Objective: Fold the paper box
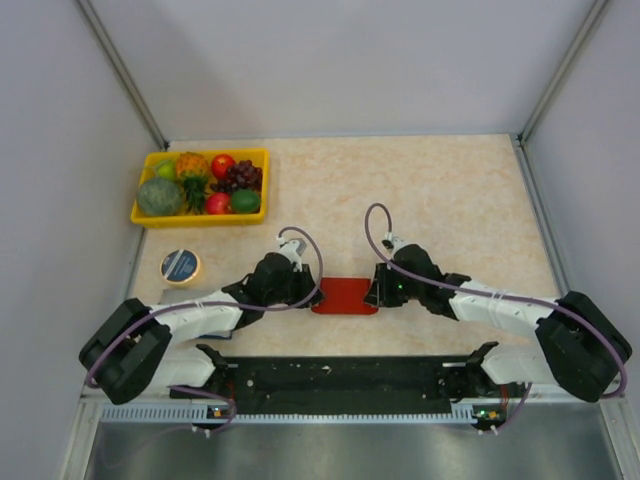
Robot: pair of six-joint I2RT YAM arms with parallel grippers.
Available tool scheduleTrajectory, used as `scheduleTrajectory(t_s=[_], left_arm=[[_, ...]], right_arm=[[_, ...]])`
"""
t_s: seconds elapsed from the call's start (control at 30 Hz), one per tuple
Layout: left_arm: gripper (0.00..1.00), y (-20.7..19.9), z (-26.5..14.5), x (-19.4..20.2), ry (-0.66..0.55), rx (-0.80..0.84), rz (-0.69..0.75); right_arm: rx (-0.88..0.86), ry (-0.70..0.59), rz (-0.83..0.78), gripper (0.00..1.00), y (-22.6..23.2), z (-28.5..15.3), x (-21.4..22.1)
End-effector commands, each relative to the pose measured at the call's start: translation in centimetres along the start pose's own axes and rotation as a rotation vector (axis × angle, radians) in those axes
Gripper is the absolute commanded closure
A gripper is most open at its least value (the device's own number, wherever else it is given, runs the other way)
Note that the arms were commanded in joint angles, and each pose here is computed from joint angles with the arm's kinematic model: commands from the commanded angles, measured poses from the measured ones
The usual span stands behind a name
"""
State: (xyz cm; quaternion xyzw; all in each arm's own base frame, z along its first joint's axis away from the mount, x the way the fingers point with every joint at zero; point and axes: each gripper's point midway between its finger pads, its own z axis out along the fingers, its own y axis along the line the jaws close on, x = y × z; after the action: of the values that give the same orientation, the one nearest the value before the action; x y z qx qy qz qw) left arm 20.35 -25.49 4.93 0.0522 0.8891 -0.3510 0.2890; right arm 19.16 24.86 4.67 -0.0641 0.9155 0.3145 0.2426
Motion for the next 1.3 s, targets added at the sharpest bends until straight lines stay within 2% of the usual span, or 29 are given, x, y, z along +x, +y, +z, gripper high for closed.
scheduleTrajectory(t_s=[0.0,0.07,0.2,0.3,0.4,0.5,0.63,0.73,0.77,0.83,0.9,1.0,1.1,1.23,1.27], left_arm=[[0.74,-0.7,-0.7,0.1,0.008,0.025,0.121],[0.63,-1.5,-1.5,-0.6,-0.032,0.059,0.141],[0.54,-1.9,-2.4,-2.3,-0.092,0.046,0.171],[0.47,-1.5,-2.4,-2.6,-0.078,0.001,0.181],[0.45,-0.1,-1.7,-1.9,-0.045,-0.042,0.155],[0.43,0.3,-0.7,-0.9,-0.022,-0.006,0.133],[0.46,1.9,0.6,1.2,0.041,-0.019,0.109],[0.57,3.3,1.3,2.2,0.054,-0.044,0.091],[0.66,3.6,1.4,2.4,0.054,-0.051,0.088],[0.73,4.2,1.5,2.8,0.064,-0.062,0.081],[0.74,4.0,1.3,2.8,0.065,-0.053,0.083],[0.61,2.9,0.7,1.5,0.038,-0.036,0.101],[0.55,1.8,-0.5,-0.1,0.000,-0.033,0.138],[0.30,2.1,-2.1,-2.2,-0.068,-0.101,0.175],[0.29,2.1,-2.2,-2.5,-0.080,-0.107,0.175]], right_arm=[[0.026,-0.031,-0.121,0.73,0.0,-1.0,-0.8],[0.042,-0.036,-0.139,0.72,-0.2,-1.4,-1.1],[0.059,-0.030,-0.164,0.68,-0.4,-1.4,-1.3],[0.048,-0.016,-0.165,0.68,-0.3,-0.7,-1.1],[0.006,-0.021,-0.150,0.67,0.1,0.0,-0.9],[0.021,-0.001,-0.139,0.66,-0.5,0.4,-0.2],[0.023,-0.016,-0.139,0.66,-1.2,1.1,0.1],[0.019,-0.022,-0.125,0.68,-2.1,1.6,0.7],[0.028,-0.014,-0.116,0.68,-2.7,1.7,1.3],[0.042,-0.013,-0.108,0.69,-3.4,1.8,1.6],[0.064,-0.011,-0.118,0.69,-3.9,1.7,1.7],[0.092,-0.016,-0.134,0.67,-3.8,1.0,1.0],[0.115,-0.001,-0.156,0.64,-3.2,0.4,0.0],[0.094,-0.011,-0.175,0.59,-2.3,0.1,-1.0],[0.090,-0.016,-0.170,0.58,-2.2,0.1,-1.0]])
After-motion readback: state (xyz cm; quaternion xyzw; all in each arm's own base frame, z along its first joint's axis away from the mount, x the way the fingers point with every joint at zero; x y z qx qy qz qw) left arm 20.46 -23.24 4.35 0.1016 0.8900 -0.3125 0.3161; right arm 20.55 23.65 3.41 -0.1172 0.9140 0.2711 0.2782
